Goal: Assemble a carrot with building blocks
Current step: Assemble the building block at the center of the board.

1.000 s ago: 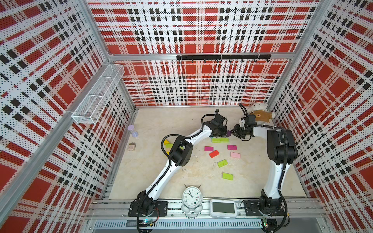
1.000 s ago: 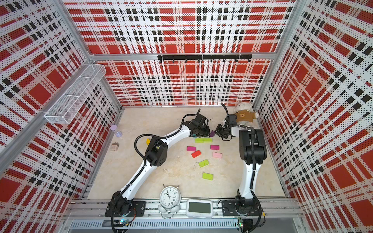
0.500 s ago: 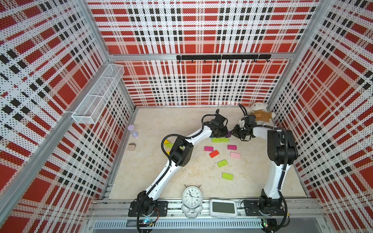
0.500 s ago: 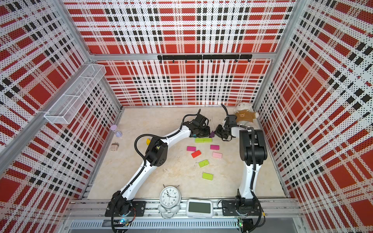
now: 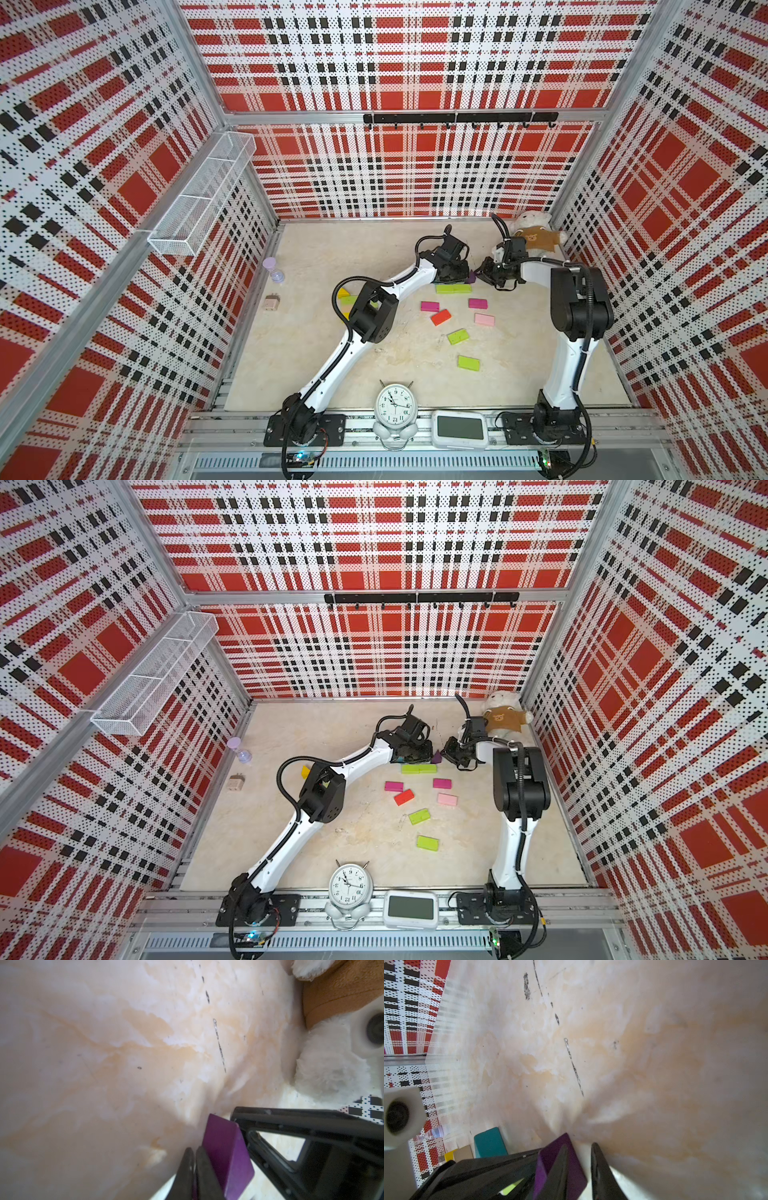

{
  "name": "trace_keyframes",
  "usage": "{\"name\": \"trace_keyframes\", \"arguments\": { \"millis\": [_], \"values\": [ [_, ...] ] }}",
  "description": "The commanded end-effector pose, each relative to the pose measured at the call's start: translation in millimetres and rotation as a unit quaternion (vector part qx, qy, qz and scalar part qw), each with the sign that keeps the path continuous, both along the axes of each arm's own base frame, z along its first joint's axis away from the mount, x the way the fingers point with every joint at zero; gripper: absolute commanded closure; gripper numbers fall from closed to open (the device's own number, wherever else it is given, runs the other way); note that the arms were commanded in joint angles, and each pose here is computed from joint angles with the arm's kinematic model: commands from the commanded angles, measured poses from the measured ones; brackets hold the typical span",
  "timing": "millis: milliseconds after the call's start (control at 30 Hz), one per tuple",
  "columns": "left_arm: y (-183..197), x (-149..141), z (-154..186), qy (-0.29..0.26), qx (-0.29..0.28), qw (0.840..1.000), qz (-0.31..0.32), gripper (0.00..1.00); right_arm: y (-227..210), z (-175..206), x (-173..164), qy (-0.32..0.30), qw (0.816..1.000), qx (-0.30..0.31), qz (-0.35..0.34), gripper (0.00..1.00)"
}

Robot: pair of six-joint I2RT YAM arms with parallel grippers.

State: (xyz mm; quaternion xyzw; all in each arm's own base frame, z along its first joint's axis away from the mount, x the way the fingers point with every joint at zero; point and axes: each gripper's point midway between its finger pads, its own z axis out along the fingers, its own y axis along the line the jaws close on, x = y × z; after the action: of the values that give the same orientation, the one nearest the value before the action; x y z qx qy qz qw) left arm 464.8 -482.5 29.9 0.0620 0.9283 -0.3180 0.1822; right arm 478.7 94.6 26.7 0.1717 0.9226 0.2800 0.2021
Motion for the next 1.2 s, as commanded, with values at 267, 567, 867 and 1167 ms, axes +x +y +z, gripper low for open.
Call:
{"name": "trace_keyframes", "arguments": {
  "millis": [267,567,867,1167],
  "values": [
    [-4.9,-5.2,29.5,-0.017,-0.009,1.0,-0.009,0.89,0.5,16.8,0.1,-0.019,1.0,-0.004,-0.001,0.77],
    [-4.2,-3.5,31.7,-0.021,-0.009,1.0,-0.006,0.89,0.1,18.6,0.9,-0.02,1.0,-0.004,-0.003,0.77],
    [1.7,13.3,47.6,-0.04,-0.021,0.999,0.012,0.88,-0.5,27.6,10.6,-0.031,0.999,-0.004,-0.008,0.77],
    [13.8,34.9,82.9,-0.072,-0.042,0.996,0.032,0.88,-7.2,53.1,23.3,-0.053,0.998,-0.011,-0.015,0.77]
  ]
}}
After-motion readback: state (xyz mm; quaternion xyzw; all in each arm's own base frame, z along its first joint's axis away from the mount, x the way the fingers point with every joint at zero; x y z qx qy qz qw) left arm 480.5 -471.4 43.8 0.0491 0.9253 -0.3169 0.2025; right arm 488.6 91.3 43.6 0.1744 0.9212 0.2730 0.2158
